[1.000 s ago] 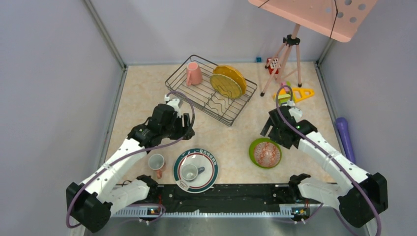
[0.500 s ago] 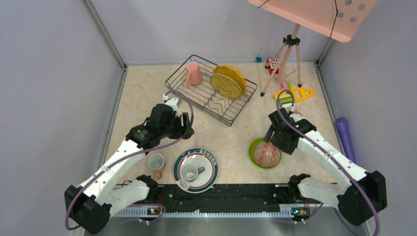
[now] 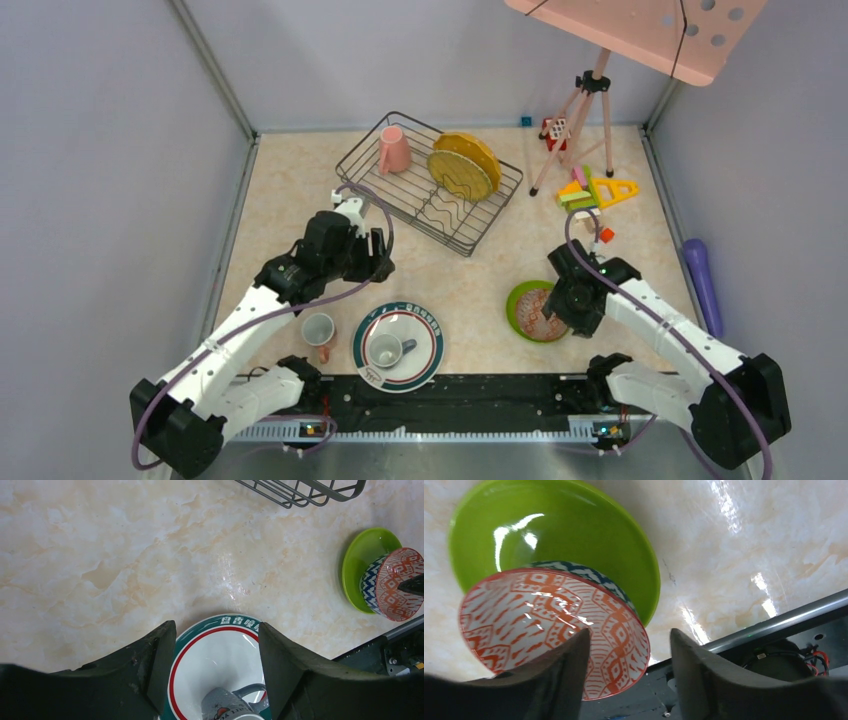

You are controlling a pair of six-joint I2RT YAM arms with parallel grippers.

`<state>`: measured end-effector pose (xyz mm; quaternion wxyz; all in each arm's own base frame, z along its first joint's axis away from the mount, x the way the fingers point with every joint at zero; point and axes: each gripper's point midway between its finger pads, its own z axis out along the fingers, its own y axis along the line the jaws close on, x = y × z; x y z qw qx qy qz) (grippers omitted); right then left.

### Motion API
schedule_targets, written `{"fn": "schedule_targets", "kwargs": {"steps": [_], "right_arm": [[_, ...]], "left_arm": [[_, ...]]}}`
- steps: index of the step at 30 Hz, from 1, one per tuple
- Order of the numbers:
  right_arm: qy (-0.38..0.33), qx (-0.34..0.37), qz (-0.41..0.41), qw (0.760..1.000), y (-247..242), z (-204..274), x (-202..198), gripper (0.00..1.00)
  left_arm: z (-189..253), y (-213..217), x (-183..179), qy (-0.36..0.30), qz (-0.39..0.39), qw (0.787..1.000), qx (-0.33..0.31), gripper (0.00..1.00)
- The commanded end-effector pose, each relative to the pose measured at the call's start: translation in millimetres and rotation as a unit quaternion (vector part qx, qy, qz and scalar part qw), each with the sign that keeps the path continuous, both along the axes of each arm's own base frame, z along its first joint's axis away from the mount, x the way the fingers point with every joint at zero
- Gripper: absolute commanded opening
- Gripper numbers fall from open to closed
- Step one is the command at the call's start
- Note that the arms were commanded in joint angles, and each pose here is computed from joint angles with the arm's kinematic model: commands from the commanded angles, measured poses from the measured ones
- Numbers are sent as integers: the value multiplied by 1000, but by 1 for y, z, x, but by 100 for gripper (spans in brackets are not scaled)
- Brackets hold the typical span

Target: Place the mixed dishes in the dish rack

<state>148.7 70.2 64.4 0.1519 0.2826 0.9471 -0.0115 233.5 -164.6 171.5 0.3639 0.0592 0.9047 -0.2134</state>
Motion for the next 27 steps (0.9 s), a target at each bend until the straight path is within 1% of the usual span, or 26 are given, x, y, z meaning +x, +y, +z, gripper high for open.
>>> {"fn": "schedule_targets", "kwargs": {"steps": [1,3,7,8,12,15,18,21,24,26,27], "right_arm": [[0,28,-14,1000,7,-6,-2,54],[-6,31,-16,999,8,-5,1,40],[-15,32,-16,999,10,4,6,2],[-18,29,-15,999,9,9,8,0],[-58,39,11,997,16,35,25,0],[-119,66,62,989,31,60,49,0],[-196,90,121,969,46,91,70,0],[-279,118,167,938,61,123,86,0],[-361,176,225,888,87,156,92,0],[-404,210,256,853,104,176,95,0],[-417,222,266,840,110,182,96,0]], "left_arm": [[17,-3,8,-36,-2,999,-10,66],[18,-3,8,-36,-2,999,-10,66],[20,-3,9,-37,-2,999,-10,66],[21,-3,9,-38,-1,999,-11,66],[27,-9,10,-40,-10,999,-24,66],[40,-24,5,-46,-42,996,-58,66],[56,-39,0,-62,-78,990,-98,67],[67,-48,-2,-83,-101,983,-130,68],[77,-60,-2,-95,-117,975,-166,69],[83,-69,0,-97,-127,969,-189,71],[87,-73,2,-98,-131,966,-200,71]]}}
